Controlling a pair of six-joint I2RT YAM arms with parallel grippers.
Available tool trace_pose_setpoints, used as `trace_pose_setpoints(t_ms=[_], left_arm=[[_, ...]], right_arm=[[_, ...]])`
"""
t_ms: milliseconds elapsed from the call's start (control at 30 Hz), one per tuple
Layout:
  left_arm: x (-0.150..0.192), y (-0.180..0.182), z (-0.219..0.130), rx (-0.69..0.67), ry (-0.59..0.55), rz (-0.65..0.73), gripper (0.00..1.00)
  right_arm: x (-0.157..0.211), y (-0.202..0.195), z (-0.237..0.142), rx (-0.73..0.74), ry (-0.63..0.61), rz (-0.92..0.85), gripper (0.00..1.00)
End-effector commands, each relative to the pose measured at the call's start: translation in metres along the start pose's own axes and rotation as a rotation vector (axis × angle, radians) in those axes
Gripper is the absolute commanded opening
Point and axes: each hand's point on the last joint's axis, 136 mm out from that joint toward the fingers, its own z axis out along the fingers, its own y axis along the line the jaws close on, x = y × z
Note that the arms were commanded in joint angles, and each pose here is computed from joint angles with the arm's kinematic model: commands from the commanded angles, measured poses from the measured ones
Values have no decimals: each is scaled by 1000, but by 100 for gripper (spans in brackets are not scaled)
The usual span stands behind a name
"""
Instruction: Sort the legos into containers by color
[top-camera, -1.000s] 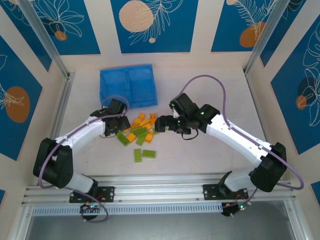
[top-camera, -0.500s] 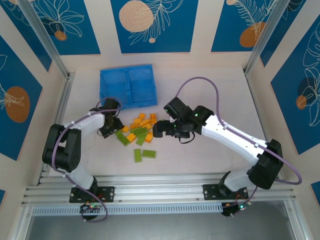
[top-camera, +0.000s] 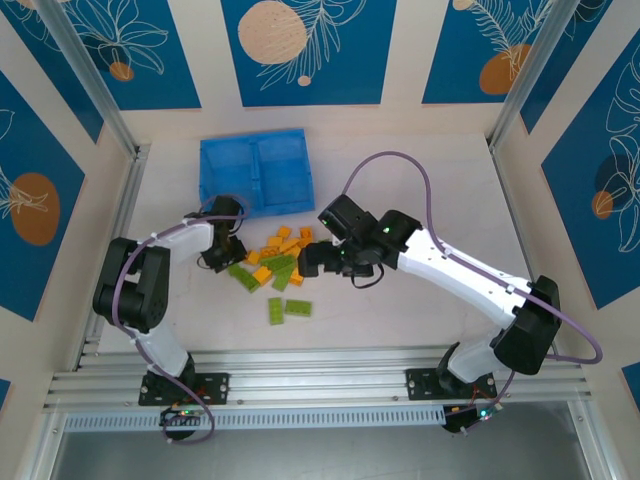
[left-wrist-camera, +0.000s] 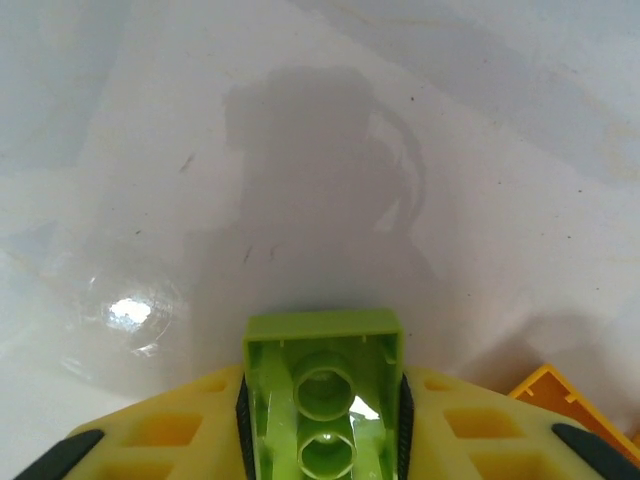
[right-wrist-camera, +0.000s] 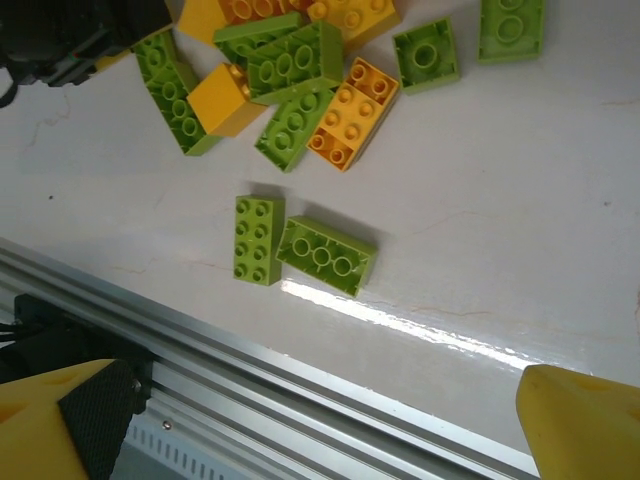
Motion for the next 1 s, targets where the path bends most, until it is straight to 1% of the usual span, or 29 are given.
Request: trace_pose_setpoints(t_ms=[0,67,167,333,400,467,567,633,733,800,933,967], left_arm=[[-4,-1,-11,12,-2,17,33],[-12,-2,-25,19,-38,25,30],[-33,-10,-61,46,-130,50,28],[-86,-20,-128,21,-335,113,28],[-110,-28,-144,3,-397,141,28],[-135,-39,-151,-9,-444,157,28],[-174,-55,-146,-23,-483,165,28],[-198,-67,-131,-23,-493,170,28],[-226,-82,-103,-6,-477,176,28],[-238,-91,-85,18,-465,178,29],[-252,-98,-51,39,-419,164,35],[-253,-97,-47,40,-410,160,38]], right_arm=[[-5,11,-15,-21,-37,7,99],[-7,13,-20,-34,-54,16,99],[-9,13,-26,-45,-83,30,100],[-14,8,-35,-40,-134,47,99],[-15,8,-36,-41,-146,52,99],[-16,7,-36,-41,-149,58,99],[-13,7,-36,-43,-140,64,99],[-10,7,-38,-42,-135,72,99],[-6,4,-43,-37,-140,81,99],[-4,2,-47,-38,-151,86,99],[0,-1,-52,-38,-165,98,99],[0,-2,-53,-38,-168,100,99]])
